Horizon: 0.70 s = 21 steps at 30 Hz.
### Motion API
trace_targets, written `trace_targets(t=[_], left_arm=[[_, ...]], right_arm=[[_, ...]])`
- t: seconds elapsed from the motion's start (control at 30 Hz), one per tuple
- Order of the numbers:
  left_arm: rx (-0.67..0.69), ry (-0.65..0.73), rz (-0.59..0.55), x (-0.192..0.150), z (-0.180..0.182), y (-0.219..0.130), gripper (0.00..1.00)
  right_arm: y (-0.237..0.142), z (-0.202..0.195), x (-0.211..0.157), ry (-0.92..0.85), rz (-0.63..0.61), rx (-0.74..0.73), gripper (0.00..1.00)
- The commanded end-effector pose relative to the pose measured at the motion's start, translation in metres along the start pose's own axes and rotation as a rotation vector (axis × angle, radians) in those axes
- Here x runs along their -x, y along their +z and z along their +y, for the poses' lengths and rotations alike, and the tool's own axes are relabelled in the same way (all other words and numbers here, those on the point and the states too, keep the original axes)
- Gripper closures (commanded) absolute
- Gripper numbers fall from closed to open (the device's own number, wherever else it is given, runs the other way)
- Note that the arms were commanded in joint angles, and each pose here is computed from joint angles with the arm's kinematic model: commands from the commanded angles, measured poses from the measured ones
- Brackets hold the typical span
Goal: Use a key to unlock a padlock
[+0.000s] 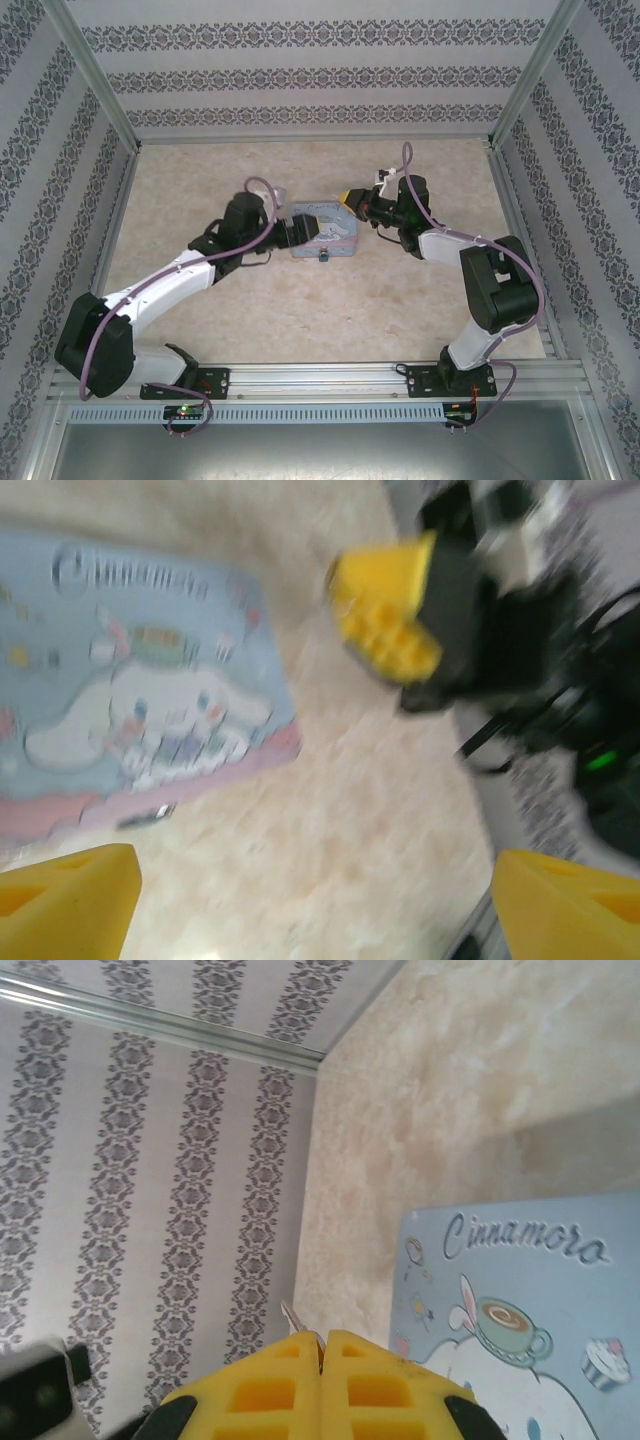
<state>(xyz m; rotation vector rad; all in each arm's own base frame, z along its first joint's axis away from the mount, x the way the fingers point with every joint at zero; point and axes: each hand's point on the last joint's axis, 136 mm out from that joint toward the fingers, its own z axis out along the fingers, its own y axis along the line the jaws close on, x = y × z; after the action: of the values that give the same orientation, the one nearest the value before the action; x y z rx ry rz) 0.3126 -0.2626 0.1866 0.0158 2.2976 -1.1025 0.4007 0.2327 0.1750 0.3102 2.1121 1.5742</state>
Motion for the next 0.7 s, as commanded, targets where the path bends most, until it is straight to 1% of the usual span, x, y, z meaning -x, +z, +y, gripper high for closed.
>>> trace_targets(t=[0.0,0.13,0.3,0.5,0.67], left_arm=[[0.137,0.097,0.106,-0.048,0.042,0.016,0.12],[0.135,0.133,0.102,-0.069,0.053,0.035,0.15],[0.116,0.16,0.101,-0.081,0.055,0.061,0.22],[0.117,0.22,0.08,-0.082,0.057,0.085,0.28],[0.174,0.273,0.042,-0.076,0.073,0.095,0.3]], right_arm=[[-0.008,-0.011,0.0,0.008,-0.018,-0.079,1.0],[-0.007,-0.017,-0.006,0.042,0.002,-0.101,1.0],[-0.003,-0.021,-0.014,0.043,0.029,-0.123,1.0],[0.006,-0.027,-0.018,0.046,0.055,-0.133,1.0],[0.014,-0.029,-0.018,0.049,0.072,-0.127,1.0]])
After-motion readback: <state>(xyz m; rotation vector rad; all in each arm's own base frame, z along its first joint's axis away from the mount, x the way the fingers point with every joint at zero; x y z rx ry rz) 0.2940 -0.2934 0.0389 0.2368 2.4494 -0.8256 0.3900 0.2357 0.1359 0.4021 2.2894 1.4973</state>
